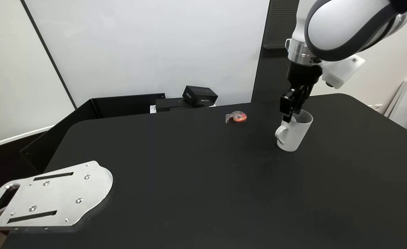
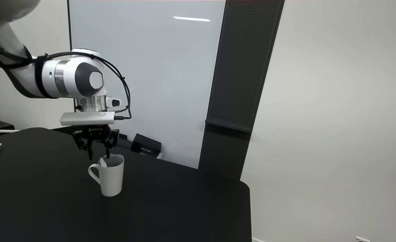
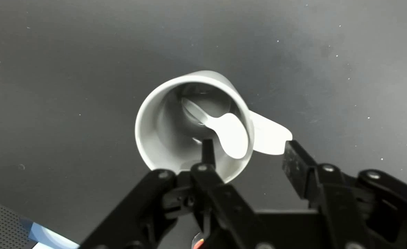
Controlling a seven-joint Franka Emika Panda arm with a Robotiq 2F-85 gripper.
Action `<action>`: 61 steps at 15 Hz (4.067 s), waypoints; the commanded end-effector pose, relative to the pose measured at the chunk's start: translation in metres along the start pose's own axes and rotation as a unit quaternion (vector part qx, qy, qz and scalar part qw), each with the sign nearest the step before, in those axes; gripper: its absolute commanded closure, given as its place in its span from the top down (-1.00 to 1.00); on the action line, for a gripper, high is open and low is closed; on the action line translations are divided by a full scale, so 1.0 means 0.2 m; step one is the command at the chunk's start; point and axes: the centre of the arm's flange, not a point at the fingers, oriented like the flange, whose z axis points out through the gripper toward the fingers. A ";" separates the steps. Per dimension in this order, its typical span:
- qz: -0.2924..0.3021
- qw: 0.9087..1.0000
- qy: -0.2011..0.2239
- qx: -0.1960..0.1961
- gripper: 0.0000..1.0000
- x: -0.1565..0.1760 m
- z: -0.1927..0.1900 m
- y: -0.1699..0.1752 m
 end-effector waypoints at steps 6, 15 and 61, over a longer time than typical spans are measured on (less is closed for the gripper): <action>0.011 1.000 -0.003 -0.003 -1.00 0.06 0.00 0.01; 0.010 1.000 0.010 -0.019 -0.98 0.11 -0.13 0.01; 0.573 0.792 -0.209 0.027 -0.98 0.23 0.11 -0.24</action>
